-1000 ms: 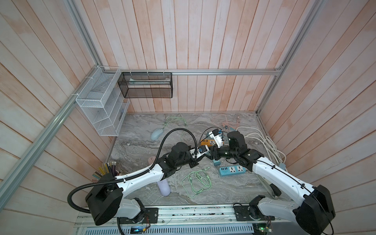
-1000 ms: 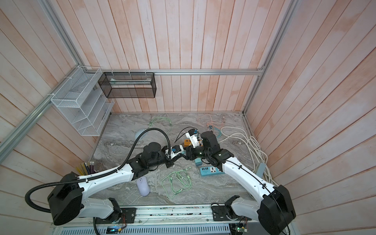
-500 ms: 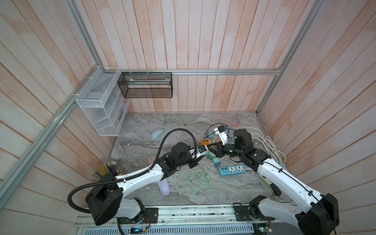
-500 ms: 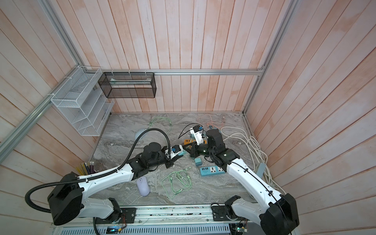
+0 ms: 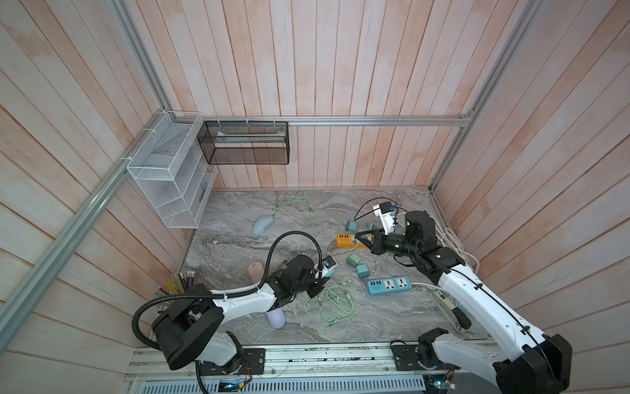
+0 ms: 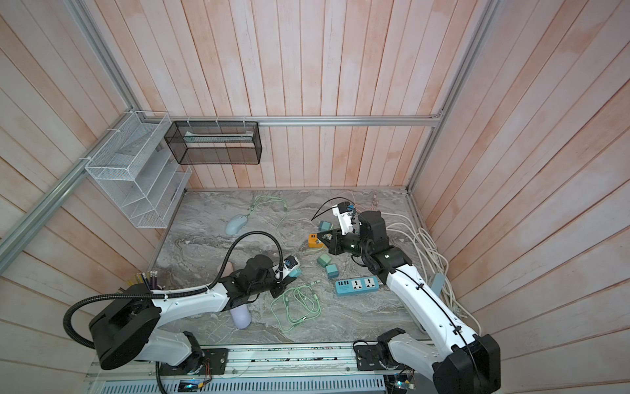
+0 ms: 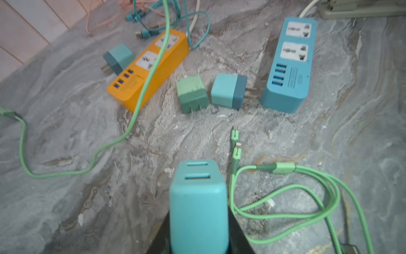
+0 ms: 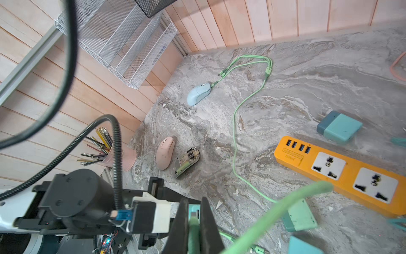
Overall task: Unplug the wireless mouse
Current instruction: Remove the power cord from the plug, then place the plug at the center of the board, then place the power cord at the center of the board.
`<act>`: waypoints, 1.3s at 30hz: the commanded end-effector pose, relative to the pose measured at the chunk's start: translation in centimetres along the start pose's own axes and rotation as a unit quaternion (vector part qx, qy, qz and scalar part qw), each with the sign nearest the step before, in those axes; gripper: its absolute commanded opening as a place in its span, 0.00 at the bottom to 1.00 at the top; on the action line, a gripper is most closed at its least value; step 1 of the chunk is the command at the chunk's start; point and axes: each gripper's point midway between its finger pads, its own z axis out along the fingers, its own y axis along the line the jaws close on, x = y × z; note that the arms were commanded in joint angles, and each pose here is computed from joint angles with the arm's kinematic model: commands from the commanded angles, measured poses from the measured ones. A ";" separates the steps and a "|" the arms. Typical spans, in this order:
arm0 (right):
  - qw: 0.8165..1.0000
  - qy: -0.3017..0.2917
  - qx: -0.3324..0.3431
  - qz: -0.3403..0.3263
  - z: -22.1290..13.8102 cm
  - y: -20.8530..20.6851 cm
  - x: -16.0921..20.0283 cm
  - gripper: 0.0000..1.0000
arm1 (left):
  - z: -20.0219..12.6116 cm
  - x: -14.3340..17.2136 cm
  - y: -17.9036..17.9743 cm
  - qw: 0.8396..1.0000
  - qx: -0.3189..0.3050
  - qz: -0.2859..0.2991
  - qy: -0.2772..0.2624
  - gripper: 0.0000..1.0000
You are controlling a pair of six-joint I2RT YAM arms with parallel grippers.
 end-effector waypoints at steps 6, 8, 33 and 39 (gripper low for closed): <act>1.000 0.013 -0.017 0.006 0.9 0.0 0.4 0.00 | 2.1 1.2 1.5 0.997 -0.029 -0.041 0.051 0.09; 1.000 0.015 -0.017 0.007 1.0 0.0 0.7 0.00 | 2.5 1.5 1.6 0.997 -0.030 -0.044 0.064 0.14; 0.983 0.132 0.113 -0.065 19.8 -4.2 1.6 0.00 | -18.7 -8.1 11.0 0.920 -0.127 -0.307 -0.209 0.65; 0.975 0.131 0.160 -0.081 29.1 -8.3 -1.6 0.08 | -21.5 -8.0 10.6 0.920 -0.138 -0.291 -0.225 0.66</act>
